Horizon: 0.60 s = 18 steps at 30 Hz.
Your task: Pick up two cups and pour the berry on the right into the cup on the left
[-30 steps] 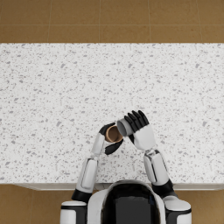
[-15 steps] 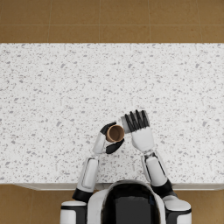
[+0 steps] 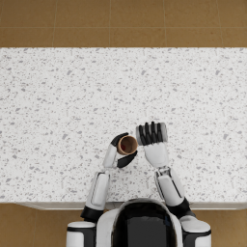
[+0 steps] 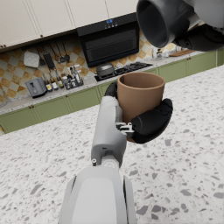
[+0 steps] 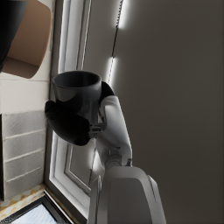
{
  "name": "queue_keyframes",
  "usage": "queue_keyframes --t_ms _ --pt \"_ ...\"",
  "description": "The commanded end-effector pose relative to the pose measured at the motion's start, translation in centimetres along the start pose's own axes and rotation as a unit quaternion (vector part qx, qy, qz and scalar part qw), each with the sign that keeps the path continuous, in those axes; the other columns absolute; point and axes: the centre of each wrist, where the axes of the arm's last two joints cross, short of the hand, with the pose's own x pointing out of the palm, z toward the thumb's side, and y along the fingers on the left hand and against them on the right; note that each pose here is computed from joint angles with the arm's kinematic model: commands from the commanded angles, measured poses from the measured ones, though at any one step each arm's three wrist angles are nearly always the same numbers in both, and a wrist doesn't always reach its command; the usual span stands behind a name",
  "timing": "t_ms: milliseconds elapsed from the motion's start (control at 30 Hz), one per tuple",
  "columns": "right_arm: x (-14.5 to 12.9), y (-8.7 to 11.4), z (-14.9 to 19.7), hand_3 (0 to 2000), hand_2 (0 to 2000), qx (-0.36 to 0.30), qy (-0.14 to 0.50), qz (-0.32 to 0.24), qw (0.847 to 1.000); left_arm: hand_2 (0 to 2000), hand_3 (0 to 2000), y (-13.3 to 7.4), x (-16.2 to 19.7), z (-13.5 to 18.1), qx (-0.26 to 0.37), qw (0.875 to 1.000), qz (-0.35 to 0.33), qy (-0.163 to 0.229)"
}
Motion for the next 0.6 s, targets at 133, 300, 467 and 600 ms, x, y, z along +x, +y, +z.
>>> queue_keyframes --t_ms 133,300,467,600 --pt "-0.29 -0.07 -0.42 1280 2000 0.013 0.002 -0.004 1.000 2000 1280 0.07 -0.26 0.48 0.009 1.000 0.005 0.000" --pt "0.15 0.22 -0.14 1280 2000 0.006 0.003 0.007 1.000 2000 1280 -0.13 -0.13 0.06 0.001 1.000 0.003 0.000" --pt "0.18 0.25 -0.17 1280 2000 0.007 0.003 0.007 1.000 2000 1280 -0.17 -0.15 0.06 0.001 1.000 0.003 0.000" --pt "0.18 0.25 -0.18 1280 2000 0.007 0.003 0.006 1.000 2000 1280 -0.18 -0.15 0.06 0.001 1.000 0.004 0.000"
